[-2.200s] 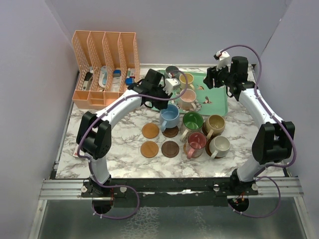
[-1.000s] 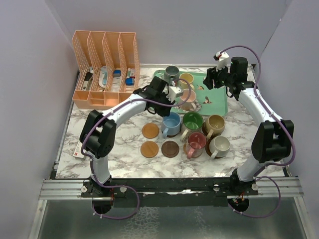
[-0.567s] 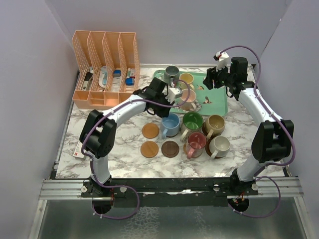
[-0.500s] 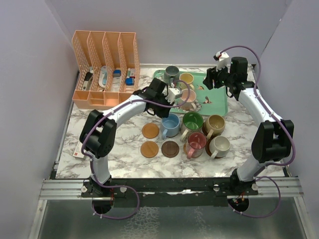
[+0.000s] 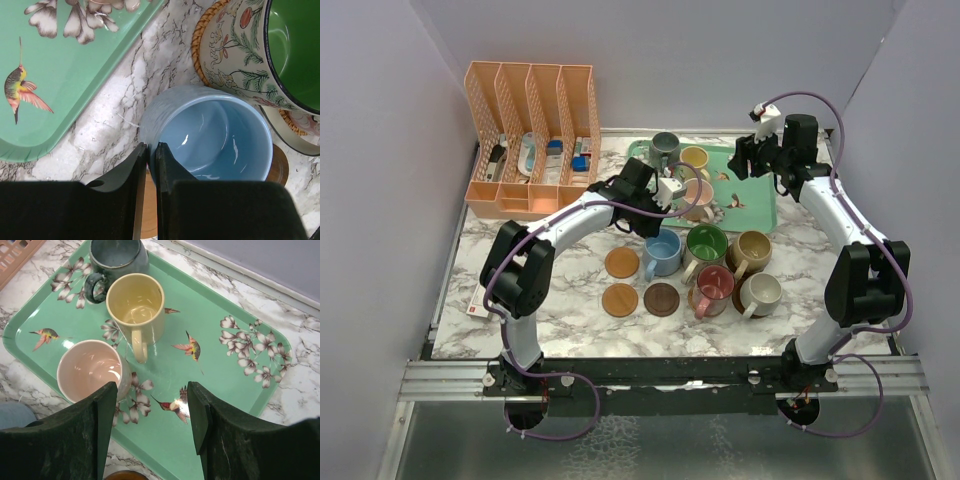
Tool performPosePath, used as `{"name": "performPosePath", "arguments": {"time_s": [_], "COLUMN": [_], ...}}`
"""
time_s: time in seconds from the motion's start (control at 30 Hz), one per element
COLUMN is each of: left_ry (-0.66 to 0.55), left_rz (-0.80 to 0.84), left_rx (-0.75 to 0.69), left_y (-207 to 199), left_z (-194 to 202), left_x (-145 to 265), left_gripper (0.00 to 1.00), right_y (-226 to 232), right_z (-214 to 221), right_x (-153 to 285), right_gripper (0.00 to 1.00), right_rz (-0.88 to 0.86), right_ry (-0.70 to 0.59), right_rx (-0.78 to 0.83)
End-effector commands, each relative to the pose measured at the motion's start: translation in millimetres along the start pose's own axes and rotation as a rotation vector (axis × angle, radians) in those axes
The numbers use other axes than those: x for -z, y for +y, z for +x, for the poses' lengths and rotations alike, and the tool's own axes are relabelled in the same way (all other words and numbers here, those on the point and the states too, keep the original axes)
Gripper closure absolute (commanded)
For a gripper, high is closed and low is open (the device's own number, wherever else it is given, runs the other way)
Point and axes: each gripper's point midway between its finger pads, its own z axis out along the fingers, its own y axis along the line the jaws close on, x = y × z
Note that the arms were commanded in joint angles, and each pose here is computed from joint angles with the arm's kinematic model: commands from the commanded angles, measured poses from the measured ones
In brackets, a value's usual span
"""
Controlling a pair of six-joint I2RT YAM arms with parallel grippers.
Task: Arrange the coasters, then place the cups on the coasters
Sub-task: Place the cup on the coaster.
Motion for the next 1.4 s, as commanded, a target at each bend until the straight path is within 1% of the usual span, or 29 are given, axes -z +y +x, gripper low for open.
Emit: {"name": "performPosePath", "arguments": {"time_s": [0.0,0.13,0.33,0.43,0.7,0.83,1.1,1.3,1.37], "left_ry": [-0.075,-0.070,-0.074,-0.076,-0.094,-0.112,-0.159,-0.182,-0.209], "left_rz": [0.023,0.022,0.031,0.034,0.037,0.026,-0.060,-0.163,-0.191], "left_rx": [-0.015,-0.016,-0.025,-0.027,-0.039,-0.059,-0.117,-0.128,-0.133], "left_y": [-8.9,-8.8,-11.2,-11.9,-14.1,-13.6,-3.3,12.2,13.8], "left_z": [-20.7,-18.7,-19.0,-19.6,-25.7,-31.6,-49.0,-54.6,-60.7], "left_x": [9.4,8.9,9.8,10.3,15.3,21.6,43.1,54.4,66.4], "left_gripper": [1.00,0.99,0.82,0.77,0.68,0.63,0.50,0.45,0.43], "right_y": [0.6,0.8,0.7,0.4,1.0,5.4,22.6,30.9,32.2], "right_z": [7.0,6.7,7.6,8.6,9.8,13.8,27.1,36.0,38.9], "right_x": [-3.7,-3.6,-4.4,-4.6,-5.6,-7.7,-14.5,-20.3,-24.5], "right_gripper": [0.42,0.42,0.42,0.42,0.42,0.42,0.41,0.41,0.41], "right_rz": [-0.022,-0.023,-0.025,-0.025,-0.030,-0.061,-0.187,-0.246,-0.252], "right_ry": [0.012,0.011,0.012,0.014,0.016,0.028,0.081,0.121,0.136], "right_rx": [-0.006,-0.006,-0.007,-0.007,-0.007,-0.005,0.009,0.002,-0.002]}}
